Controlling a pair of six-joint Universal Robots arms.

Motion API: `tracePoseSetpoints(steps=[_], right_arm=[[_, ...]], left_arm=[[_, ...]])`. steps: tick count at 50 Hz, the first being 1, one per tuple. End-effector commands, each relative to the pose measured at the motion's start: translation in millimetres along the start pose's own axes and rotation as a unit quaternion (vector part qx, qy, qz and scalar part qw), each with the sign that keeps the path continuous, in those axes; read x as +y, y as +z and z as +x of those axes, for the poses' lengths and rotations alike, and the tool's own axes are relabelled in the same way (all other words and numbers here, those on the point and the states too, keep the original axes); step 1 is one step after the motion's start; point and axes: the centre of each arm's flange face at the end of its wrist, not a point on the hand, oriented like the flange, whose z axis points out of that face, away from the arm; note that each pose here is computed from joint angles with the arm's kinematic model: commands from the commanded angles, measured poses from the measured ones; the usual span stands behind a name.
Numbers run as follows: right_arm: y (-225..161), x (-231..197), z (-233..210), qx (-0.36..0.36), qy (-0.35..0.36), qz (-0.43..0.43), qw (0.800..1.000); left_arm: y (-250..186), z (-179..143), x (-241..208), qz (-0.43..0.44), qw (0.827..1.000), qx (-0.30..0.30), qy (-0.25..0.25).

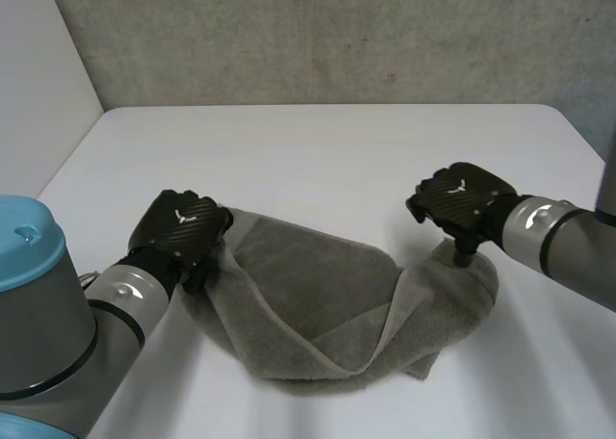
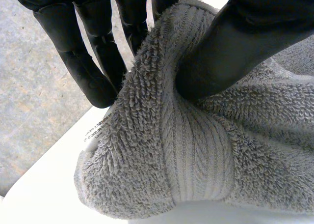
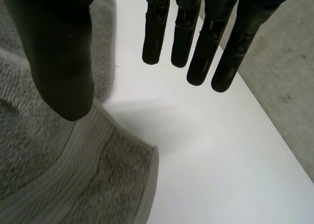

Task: Fold the towel.

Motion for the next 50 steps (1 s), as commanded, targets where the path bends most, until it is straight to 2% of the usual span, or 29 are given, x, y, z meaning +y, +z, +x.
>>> tracePoseSetpoints(steps=[1,9,15,18,22,25,26,27,28,29,30,31,32,33,34,35,36,37,38,40,42,43,44,45,46,47,48,49,50], right_arm=[[22,3,-9,-0.031,0.001,-0.013,0.999],[49,26,-26,-0.093,0.006,-0.069,0.993],[62,40,-30,-0.105,-0.01,-0.093,0.99],[67,32,-21,-0.082,-0.017,-0.08,0.993],[76,-3,14,0.009,-0.024,-0.004,1.0],[65,-53,55,0.109,-0.007,0.099,0.989],[65,-53,55,0.11,-0.007,0.1,0.989],[54,-81,77,0.16,0.005,0.163,0.974],[41,-107,96,0.204,0.018,0.23,0.951],[41,-108,96,0.204,0.018,0.231,0.951],[28,-131,113,0.249,0.027,0.299,0.921],[11,-152,128,0.292,0.037,0.362,0.885],[11,-153,128,0.292,0.037,0.363,0.884],[-3,-167,139,0.328,0.043,0.412,0.849],[-3,-167,139,0.328,0.043,0.412,0.849],[-14,-174,149,0.36,0.04,0.445,0.819],[-24,-178,155,0.385,0.036,0.466,0.796],[-24,-178,156,0.386,0.036,0.466,0.795],[-29,-180,156,0.392,0.035,0.472,0.789],[-29,-179,154,0.388,0.035,0.467,0.794],[-19,-167,142,0.361,0.044,0.435,0.824],[-19,-167,141,0.361,0.044,0.435,0.824],[-11,-156,133,0.339,0.048,0.409,0.846],[-11,-156,133,0.338,0.048,0.409,0.846],[-3,-145,123,0.313,0.053,0.381,0.868],[6,-131,113,0.289,0.058,0.35,0.889],[6,-130,113,0.288,0.058,0.349,0.89],[13,-116,104,0.266,0.064,0.319,0.907],[19,-101,93,0.247,0.069,0.287,0.923]], left_arm=[[0,-1,1,-0.003,1.0,-0.001,-0.001],[0,-3,0,-0.001,1.0,-0.005,-0.001],[3,-6,-3,0.007,1.0,-0.01,-0.009],[8,-13,-9,0.022,0.999,-0.024,-0.026],[19,-30,-26,0.059,0.996,-0.051,-0.047],[33,-56,-59,0.114,0.987,-0.088,-0.069],[39,-71,-81,0.152,0.979,-0.106,-0.082],[39,-72,-81,0.153,0.979,-0.106,-0.082],[45,-88,-107,0.195,0.968,-0.123,-0.096],[53,-103,-132,0.237,0.955,-0.137,-0.111],[53,-103,-132,0.238,0.955,-0.137,-0.111],[59,-119,-161,0.288,0.937,-0.149,-0.127],[60,-134,-191,0.342,0.915,-0.158,-0.144],[60,-134,-191,0.342,0.915,-0.158,-0.144],[57,-147,-218,0.391,0.891,-0.161,-0.162],[53,-157,-239,0.433,0.869,-0.159,-0.182],[53,-157,-239,0.433,0.868,-0.159,-0.182],[50,-166,-254,0.464,0.849,-0.156,-0.2],[50,-166,-254,0.464,0.849,-0.156,-0.2],[49,-177,-264,0.491,0.827,-0.149,-0.229],[52,-176,-260,0.481,0.831,-0.142,-0.241],[59,-173,-249,0.458,0.841,-0.137,-0.252],[59,-173,-249,0.458,0.841,-0.137,-0.252],[69,-165,-229,0.415,0.861,-0.129,-0.263],[81,-157,-206,0.371,0.88,-0.122,-0.269],[81,-156,-206,0.37,0.88,-0.122,-0.27],[90,-147,-182,0.327,0.897,-0.117,-0.274],[90,-147,-181,0.327,0.897,-0.117,-0.275],[95,-140,-160,0.296,0.907,-0.112,-0.277]])
